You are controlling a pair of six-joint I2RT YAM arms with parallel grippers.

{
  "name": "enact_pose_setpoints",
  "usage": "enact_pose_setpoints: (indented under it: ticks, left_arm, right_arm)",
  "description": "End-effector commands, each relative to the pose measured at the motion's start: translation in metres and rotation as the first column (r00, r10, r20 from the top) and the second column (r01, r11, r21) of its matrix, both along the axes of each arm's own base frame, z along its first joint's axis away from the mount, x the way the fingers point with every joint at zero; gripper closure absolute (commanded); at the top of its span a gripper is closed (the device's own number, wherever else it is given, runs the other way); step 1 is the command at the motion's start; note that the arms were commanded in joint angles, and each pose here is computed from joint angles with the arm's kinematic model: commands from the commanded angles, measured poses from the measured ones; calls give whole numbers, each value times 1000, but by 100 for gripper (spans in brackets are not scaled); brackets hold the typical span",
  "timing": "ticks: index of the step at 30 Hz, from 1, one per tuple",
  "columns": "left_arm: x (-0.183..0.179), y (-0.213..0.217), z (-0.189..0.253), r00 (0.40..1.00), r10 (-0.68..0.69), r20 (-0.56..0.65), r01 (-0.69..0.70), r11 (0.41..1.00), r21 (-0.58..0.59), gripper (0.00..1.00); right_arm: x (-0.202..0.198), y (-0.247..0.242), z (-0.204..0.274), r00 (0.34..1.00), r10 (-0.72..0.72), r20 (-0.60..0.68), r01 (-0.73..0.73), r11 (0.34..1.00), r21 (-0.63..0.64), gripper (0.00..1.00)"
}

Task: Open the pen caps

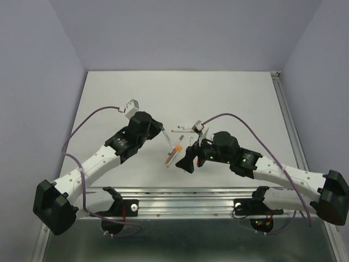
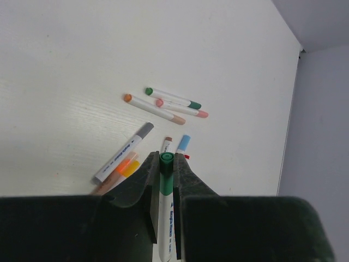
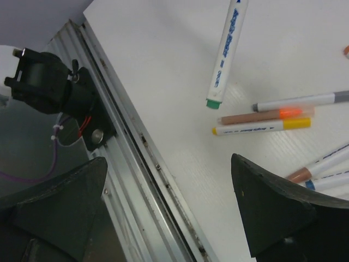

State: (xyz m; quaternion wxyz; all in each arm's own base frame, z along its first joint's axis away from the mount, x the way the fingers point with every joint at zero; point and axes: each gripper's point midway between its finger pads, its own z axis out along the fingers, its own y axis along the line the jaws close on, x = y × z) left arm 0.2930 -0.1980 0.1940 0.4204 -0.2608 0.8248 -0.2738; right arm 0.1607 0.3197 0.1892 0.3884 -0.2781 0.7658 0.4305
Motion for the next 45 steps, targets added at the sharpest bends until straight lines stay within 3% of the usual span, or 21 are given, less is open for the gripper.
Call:
enact_pose_setpoints:
  ticks: [1,11,15,23,26,27,32,34,40,45]
  left_arm:
    - [-1,-12,27,997,-20,71,25,997,-68,100]
    - [-18,-25,29,995,-63,78,72,991,-116,100]
    - [-20,-28,32,994,-71,85,81,989,-127,100]
    - [-23,-30,41,992,-71,107,88,983,-160,100]
    - [-24,-29,43,991,-66,112,85,982,-171,100]
    - [-25,-29,43,991,-67,112,86,981,-173,100]
    - [-26,-26,47,991,-53,126,77,979,-190,100]
    - [-26,-23,47,991,-43,129,67,980,-186,100]
    - [-5,-6,41,984,83,161,-62,990,-130,100]
    - [38,31,43,927,314,204,-312,949,-45,100]
  right_arm:
    - [38,20,64,974,-106,202,74,984,159,0]
    - [51,57,69,965,-105,240,65,983,169,3]
    - [58,63,67,964,-127,232,90,982,166,22]
    - [62,62,56,964,-140,224,112,985,132,29]
    - [63,62,56,964,-146,223,118,984,133,44]
    - [68,59,56,959,-173,223,147,981,130,54]
    - [71,56,45,962,-184,201,176,983,59,74]
    - [72,55,43,961,-194,197,187,981,54,99]
    - [50,61,51,984,-96,148,85,993,85,99]
    - [1,67,56,996,93,-12,-90,980,177,99]
